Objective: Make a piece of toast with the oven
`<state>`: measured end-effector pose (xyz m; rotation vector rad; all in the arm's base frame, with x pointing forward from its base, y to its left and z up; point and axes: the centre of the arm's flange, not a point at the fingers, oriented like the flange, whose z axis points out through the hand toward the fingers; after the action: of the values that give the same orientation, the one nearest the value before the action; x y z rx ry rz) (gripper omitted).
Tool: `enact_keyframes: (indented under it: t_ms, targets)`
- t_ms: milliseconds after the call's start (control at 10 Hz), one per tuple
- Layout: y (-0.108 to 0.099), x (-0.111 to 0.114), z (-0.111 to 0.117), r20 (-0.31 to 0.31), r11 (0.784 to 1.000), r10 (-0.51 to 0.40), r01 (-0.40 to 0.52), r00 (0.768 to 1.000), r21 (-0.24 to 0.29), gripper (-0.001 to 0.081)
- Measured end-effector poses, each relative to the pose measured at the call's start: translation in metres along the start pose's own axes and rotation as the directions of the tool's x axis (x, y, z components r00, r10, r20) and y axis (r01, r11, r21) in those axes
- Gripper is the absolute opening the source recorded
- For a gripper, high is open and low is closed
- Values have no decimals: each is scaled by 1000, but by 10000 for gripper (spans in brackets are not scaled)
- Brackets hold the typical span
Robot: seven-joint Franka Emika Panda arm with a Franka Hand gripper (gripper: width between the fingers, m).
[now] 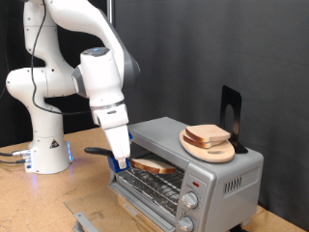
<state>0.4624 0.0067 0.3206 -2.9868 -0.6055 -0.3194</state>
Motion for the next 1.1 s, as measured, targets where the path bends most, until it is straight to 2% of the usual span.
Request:
enact_keyframes:
  t_ms: [500,1100]
  targets:
    - [-12,-5,9,23,999,-20,21,1000,-41,368]
    - [-4,-22,20,50,999,-16,19,999,-41,368]
